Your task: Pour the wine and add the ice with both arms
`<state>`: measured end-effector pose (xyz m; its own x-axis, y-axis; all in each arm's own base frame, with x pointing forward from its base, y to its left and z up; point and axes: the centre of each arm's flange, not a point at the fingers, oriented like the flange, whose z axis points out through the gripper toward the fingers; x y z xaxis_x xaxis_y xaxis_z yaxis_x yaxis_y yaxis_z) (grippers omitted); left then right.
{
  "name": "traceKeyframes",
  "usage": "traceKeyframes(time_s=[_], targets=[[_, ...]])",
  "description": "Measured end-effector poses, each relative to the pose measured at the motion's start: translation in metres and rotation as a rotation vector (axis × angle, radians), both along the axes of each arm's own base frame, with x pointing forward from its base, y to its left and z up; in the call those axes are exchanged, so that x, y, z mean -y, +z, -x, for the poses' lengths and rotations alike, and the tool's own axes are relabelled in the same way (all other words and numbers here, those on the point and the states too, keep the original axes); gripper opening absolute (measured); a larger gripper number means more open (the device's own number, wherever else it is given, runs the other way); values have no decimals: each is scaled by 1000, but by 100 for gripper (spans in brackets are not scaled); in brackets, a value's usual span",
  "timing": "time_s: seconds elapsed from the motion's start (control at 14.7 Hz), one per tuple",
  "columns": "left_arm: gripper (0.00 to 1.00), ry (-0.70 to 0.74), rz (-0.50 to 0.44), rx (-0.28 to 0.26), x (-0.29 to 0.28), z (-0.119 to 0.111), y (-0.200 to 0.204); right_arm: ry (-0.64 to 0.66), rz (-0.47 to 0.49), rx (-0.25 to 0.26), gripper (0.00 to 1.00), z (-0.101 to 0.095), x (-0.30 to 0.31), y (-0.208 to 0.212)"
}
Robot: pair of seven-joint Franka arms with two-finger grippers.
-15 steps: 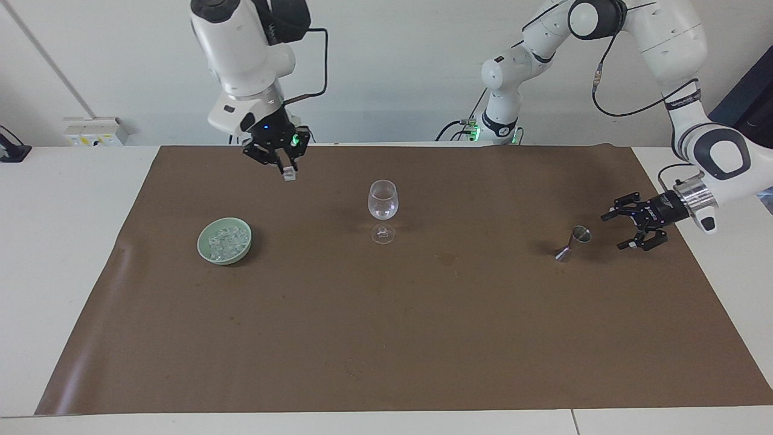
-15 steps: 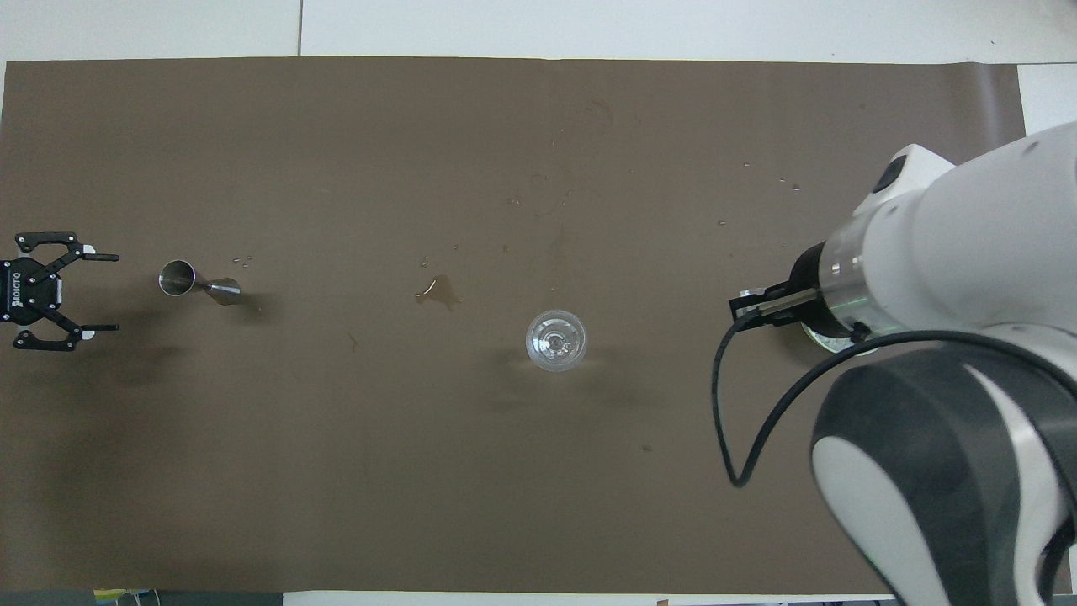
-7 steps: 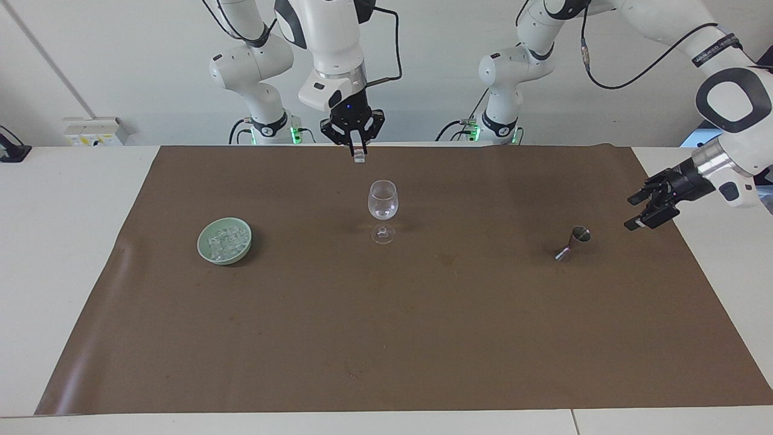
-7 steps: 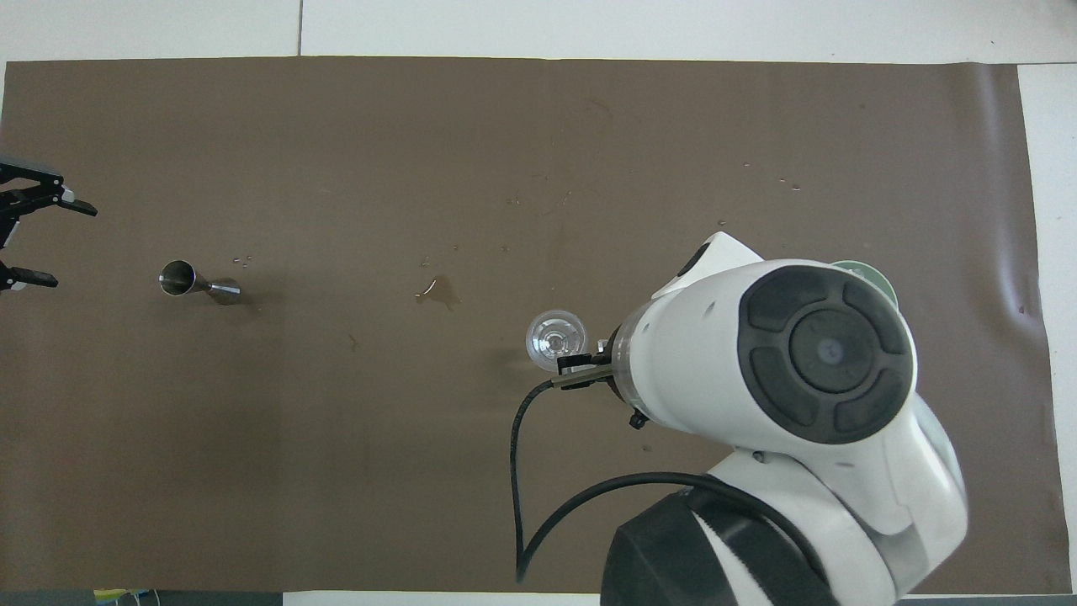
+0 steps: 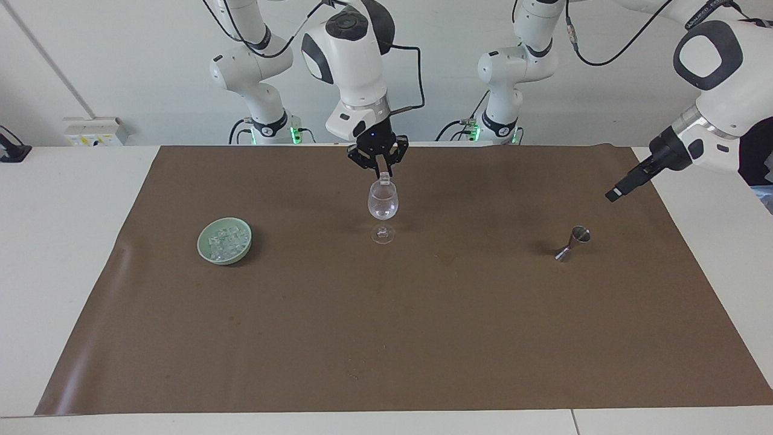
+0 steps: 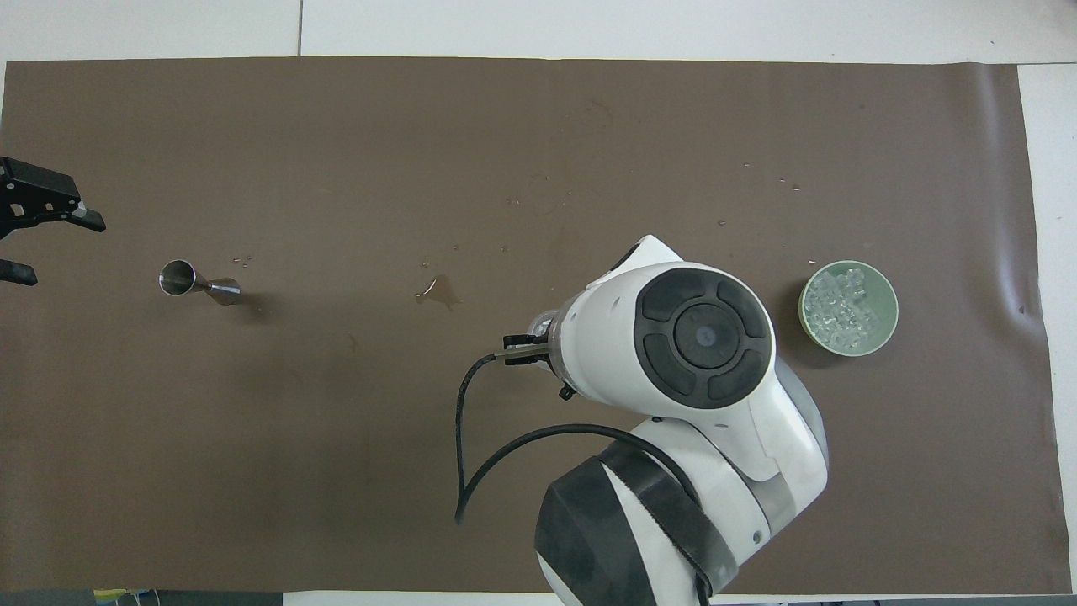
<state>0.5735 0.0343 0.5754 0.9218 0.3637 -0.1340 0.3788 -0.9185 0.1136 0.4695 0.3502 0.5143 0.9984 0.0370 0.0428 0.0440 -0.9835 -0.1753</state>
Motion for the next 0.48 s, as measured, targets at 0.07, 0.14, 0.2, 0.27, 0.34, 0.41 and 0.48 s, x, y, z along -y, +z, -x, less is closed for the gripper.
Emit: traceKeyframes(time_s=[0.07,0.14,0.2,0.27,0.34,0.41,0.48], targets=[[100,-77,-24,7,14,4,2,-1,0,0,24,0,0,-1],[100,-142,-35,13,28,7,4,-3,-1,1,24,0,0,-2],[100,-202,-40,21,40,10,7,-4,-2,3,24,0,0,-4],[100,-257,-39,31,49,12,9,-5,-3,5,24,0,1,-7],[100,-299,-38,39,55,14,12,-6,-3,6,24,0,1,-11],[100,-324,-37,46,58,16,15,-7,-2,5,24,0,1,-14],[100,-342,-43,51,60,17,17,-8,-1,4,24,0,1,-16]])
